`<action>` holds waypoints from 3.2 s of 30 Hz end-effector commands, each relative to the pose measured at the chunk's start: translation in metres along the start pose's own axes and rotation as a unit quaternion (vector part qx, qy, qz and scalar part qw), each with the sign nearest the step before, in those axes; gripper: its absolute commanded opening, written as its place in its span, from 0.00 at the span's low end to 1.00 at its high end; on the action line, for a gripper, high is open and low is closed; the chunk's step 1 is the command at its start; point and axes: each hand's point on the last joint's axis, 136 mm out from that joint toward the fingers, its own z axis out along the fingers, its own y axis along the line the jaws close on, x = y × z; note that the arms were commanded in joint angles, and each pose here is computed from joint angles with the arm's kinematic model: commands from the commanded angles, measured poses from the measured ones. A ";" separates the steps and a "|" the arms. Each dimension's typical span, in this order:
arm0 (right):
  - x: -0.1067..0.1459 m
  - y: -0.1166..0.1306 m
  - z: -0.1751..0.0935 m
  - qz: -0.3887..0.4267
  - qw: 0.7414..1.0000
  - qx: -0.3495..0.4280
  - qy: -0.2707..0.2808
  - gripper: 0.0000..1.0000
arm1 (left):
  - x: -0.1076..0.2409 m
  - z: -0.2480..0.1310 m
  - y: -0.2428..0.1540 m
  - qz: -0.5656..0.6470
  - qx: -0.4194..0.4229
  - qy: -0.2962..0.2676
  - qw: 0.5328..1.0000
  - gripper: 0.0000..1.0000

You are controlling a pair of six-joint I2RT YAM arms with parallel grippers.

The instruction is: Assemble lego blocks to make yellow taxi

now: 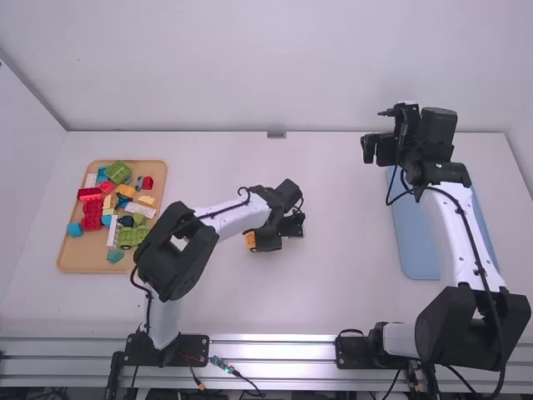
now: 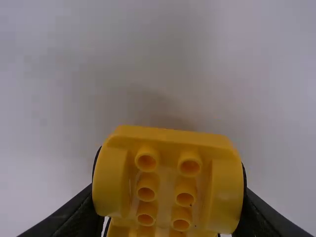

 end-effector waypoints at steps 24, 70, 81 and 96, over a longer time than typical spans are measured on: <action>-0.010 0.002 -0.010 -0.008 1.000 -0.003 -0.009 0.99 | -0.004 -0.021 -0.032 0.040 0.004 -0.101 0.994 0.27; -0.011 0.008 -0.009 -0.025 1.000 -0.008 -0.009 0.99 | 0.000 -0.034 -0.007 0.036 -0.060 -0.098 0.993 0.99; -0.011 0.008 -0.009 -0.023 1.000 -0.008 -0.009 0.99 | 0.057 -0.125 0.038 0.007 -0.077 -0.099 0.992 0.99; -0.011 0.011 -0.009 -0.024 1.000 -0.011 -0.009 0.99 | 0.292 -0.159 0.199 -0.541 -0.238 -0.185 0.785 0.99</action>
